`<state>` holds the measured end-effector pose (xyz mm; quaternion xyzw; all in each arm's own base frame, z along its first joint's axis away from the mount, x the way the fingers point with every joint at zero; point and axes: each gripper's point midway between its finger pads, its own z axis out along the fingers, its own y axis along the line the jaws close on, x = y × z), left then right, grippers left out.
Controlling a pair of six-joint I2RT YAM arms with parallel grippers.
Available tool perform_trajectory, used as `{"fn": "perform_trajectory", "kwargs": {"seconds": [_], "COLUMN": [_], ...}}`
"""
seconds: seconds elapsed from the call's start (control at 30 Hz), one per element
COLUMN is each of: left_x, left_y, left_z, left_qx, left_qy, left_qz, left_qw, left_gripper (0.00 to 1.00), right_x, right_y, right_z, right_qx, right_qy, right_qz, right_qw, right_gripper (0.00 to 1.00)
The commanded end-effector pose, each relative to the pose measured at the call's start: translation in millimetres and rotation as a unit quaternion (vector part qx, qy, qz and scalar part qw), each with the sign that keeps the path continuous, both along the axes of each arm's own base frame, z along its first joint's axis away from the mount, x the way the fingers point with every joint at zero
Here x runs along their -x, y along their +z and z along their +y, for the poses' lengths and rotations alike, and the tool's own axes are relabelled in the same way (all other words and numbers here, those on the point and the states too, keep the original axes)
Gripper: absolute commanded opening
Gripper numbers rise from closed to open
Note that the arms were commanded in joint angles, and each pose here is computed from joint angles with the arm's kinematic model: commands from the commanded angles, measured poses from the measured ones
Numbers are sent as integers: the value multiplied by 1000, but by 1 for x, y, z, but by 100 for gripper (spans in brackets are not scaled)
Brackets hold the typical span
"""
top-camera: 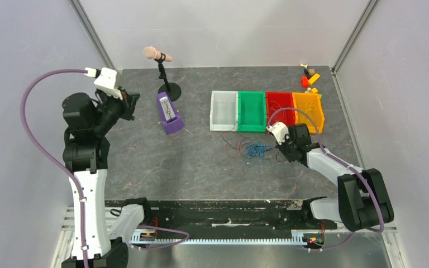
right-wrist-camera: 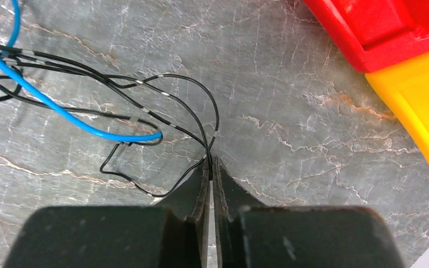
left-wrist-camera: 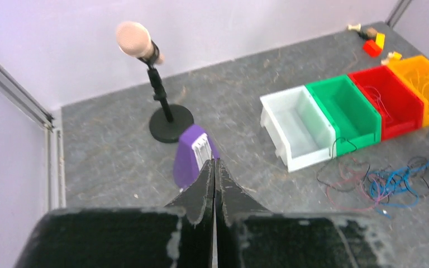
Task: Untangle the cables
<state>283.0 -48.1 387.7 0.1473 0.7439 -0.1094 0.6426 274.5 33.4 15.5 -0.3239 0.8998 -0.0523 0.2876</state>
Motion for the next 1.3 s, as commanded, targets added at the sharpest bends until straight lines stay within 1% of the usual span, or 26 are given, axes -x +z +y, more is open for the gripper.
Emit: {"fn": "perform_trajectory", "kwargs": {"seconds": [0.0,0.03,0.07,0.13,0.17,0.2,0.23,0.27,0.3,0.33,0.37,0.43,0.47,0.53,0.6,0.7,0.77,0.83,0.97,1.03,1.13,1.27], "left_x": [6,14,26,41,40,38,36,34,29,26,24,21,19,15,9,-5,-17,-27,-45,-53,-62,-79], "left_y": [33,27,20,-1,-16,-33,-51,-63,-76,-88,-96,-120,-130,-149,-167,-179,-189,-197,-200,-205,-222,-243], "left_z": [-16,-32,-51,-76,-82,-86,-94,-101,-108,-116,-126,-145,-153,-171,-190,-215,-233,-253,-295,-312,-329,-338], "left_qx": [24,32,43,77,84,84,81,80,81,94,98,87,74,57,50,50,54,60,125,150,161,164], "left_qy": [-55,-108,-175,-255,-261,-262,-267,-268,-260,-251,-257,-262,-269,-284,-294,-299,-301,-298,-277,-252,-220,-172], "left_qz": [-39,-31,-17,29,58,83,107,121,132,148,148,164,168,187,212,205,211,226,235,247,259,268], "left_qw": [997,993,983,963,960,958,954,952,953,952,950,947,945,939,931,931,928,926,923,923,926,933], "left_gripper": [2,2,2,3,10,21,31,40,46,50,54,59,61,63,66,66,66,62,60,60,59,60], "right_x": [29,29,30,29,30,30,32,34,37,40,40,37,32,25,18,7,-1,-11,-26,-34,-33,-28], "right_y": [-14,-10,-4,8,12,15,15,15,15,14,16,24,31,44,60,81,86,87,87,82,74,72], "right_z": [-6,5,14,32,38,42,45,48,49,49,49,51,51,52,55,67,74,80,97,96,90,89], "right_qx": [4,-21,-45,-87,-103,-112,-118,-121,-122,-120,-119,-118,-119,-119,-130,-165,-187,-209,-269,-271,-254,-252], "right_qy": [23,39,52,73,83,91,99,115,124,128,136,145,152,157,160,152,140,124,82,59,55,60], "right_qz": [68,71,71,65,64,63,72,78,86,98,108,115,107,92,78,59,50,44,54,51,58,57], "right_qw": [997,997,995,991,989,988,986,983,981,980,978,976,975,976,975,973,971,969,958,959,964,964], "right_gripper": [9,7,5,2,1,4,6,13,20,30,37,47,54,63,65,65,63,61,55,54,53,53]}}
